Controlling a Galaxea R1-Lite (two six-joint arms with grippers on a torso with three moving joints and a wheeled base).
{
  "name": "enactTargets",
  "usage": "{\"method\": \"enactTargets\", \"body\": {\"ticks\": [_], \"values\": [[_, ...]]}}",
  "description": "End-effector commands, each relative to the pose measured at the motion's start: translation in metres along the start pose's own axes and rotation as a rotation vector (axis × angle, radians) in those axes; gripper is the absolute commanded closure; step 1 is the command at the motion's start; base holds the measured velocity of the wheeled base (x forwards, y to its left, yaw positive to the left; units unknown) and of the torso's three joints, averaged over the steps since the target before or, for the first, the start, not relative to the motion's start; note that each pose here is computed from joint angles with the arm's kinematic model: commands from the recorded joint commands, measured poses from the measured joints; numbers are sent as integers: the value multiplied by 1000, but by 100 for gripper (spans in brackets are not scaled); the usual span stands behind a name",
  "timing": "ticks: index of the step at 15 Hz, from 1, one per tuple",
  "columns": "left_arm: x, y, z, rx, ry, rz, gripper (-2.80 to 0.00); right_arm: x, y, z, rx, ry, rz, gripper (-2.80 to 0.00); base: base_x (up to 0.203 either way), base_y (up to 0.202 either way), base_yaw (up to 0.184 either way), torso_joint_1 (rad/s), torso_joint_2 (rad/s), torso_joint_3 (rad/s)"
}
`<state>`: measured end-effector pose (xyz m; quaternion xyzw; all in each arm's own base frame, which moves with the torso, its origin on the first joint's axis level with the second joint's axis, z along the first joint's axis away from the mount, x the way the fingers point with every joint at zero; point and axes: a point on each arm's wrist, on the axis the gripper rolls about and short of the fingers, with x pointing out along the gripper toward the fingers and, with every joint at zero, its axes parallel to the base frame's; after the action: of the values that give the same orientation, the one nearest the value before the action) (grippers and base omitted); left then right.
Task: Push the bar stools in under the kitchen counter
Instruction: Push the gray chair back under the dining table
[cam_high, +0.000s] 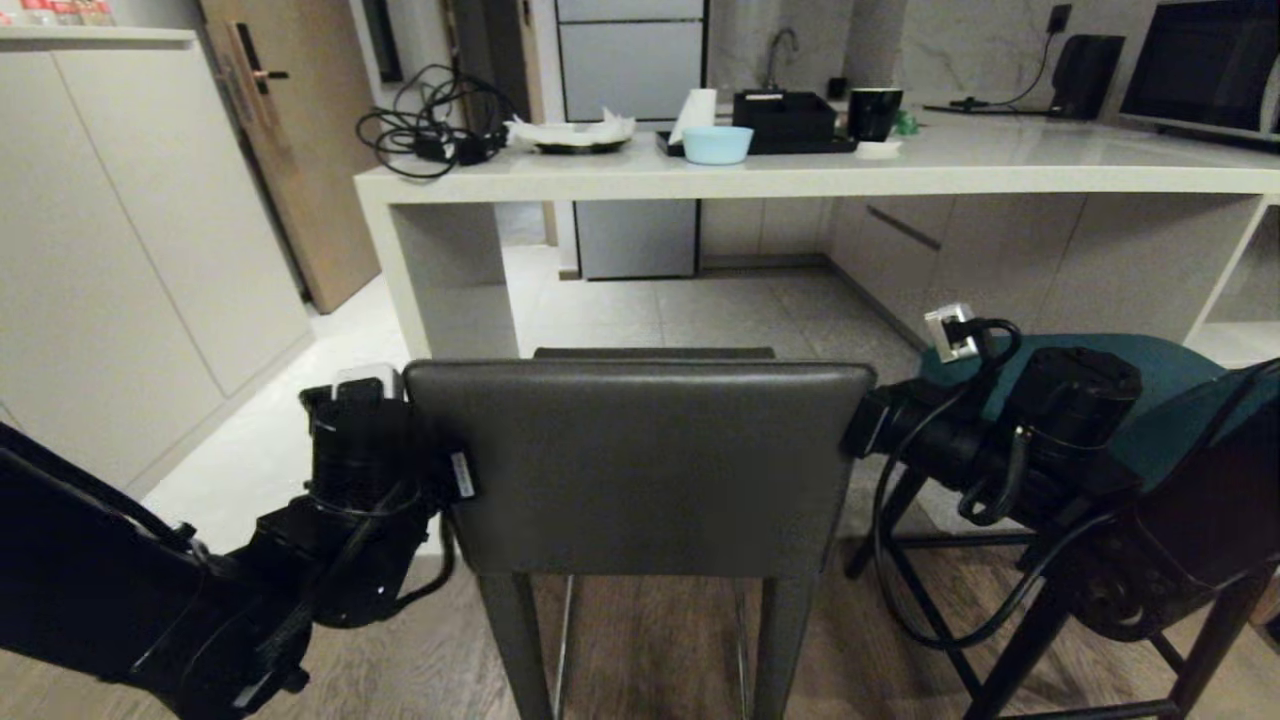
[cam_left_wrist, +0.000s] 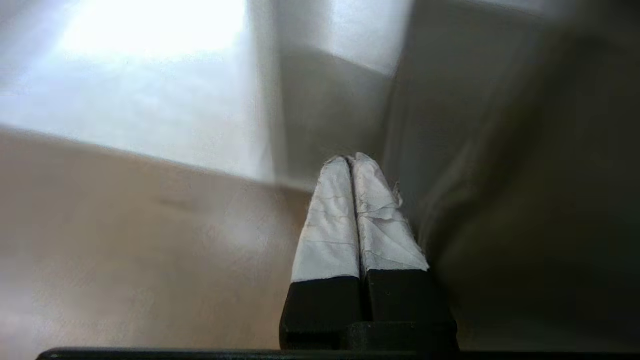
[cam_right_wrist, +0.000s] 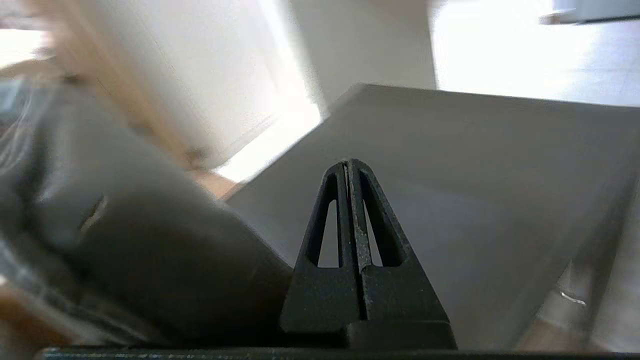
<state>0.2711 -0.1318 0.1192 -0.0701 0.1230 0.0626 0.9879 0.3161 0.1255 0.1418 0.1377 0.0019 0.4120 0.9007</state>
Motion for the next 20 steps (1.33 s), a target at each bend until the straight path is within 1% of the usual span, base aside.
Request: {"method": "enactTargets", "body": {"ticks": [1,3,5,7,10,13,15,16,18,19,20], "values": [[-5,5,2,-24,-28,4,0,3,-5,-2,1,4,-17,0,0,0,0,0,0,0],[-12,5,-2,-27,-37,-15,0,10,-8,0,2,14,-22,0,0,0,0,0,0,0],[-14,7,-6,-20,-28,-15,0,16,-9,-1,4,34,-22,0,0,0,0,0,0,0],[-14,6,-5,-23,-33,-17,0,15,-8,-3,-5,43,-25,0,0,0,0,0,0,0],[-15,12,-3,-30,-36,-6,0,13,-13,-4,-4,33,-85,0,0,0,0,0,0,0],[-17,26,6,-52,-41,-34,0,13,-15,-5,8,55,-112,0,0,0,0,0,0,0],[-15,41,14,-71,-52,-26,0,14,-19,-3,4,54,-170,0,0,0,0,0,0,0],[-16,46,16,-77,-51,-46,0,14,-23,-2,1,67,-200,0,0,0,0,0,0,0],[-13,60,20,-86,-50,-44,0,16,-27,2,-18,76,-258,0,0,0,0,0,0,0],[-11,65,22,-89,-51,-39,0,16,-28,5,-22,74,-267,0,0,0,0,0,0,0],[-9,69,24,-88,-49,-56,0,15,-27,7,-23,82,-271,0,0,0,0,0,0,0]]}}
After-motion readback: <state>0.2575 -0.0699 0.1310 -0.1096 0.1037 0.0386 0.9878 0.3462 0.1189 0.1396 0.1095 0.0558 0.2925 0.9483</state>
